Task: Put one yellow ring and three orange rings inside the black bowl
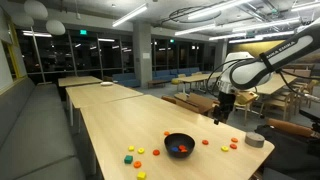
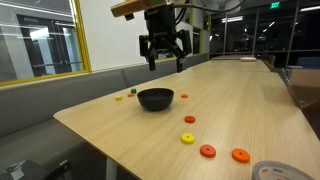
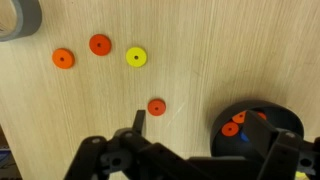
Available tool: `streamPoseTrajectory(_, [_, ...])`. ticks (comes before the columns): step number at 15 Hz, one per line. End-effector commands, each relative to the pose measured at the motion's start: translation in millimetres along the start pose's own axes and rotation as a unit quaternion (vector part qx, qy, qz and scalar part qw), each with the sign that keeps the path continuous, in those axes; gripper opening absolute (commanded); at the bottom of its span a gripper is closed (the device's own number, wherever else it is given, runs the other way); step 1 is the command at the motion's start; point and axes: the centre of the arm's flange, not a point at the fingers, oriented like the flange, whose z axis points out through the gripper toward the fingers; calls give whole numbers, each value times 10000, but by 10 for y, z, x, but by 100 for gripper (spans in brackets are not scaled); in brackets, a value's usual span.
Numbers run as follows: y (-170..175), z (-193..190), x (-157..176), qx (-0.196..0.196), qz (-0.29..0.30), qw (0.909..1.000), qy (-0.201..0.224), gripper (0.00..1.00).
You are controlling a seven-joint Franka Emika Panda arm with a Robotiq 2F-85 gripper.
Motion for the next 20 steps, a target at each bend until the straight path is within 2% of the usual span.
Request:
streamPoseTrajectory(1, [3,-21,15,-2,1,10000,24,100])
streamPoseTrajectory(6, [6,-53,35,-5,3,10000,63,100])
streamPoseTrajectory(11, [108,153,25,-322,951,9947,-226,100])
streamPoseTrajectory(14, [207,393,-32,-426,1574,9857,-432,100])
streamPoseTrajectory(20, [391,973,-176,-414,2738,9561,-957,100])
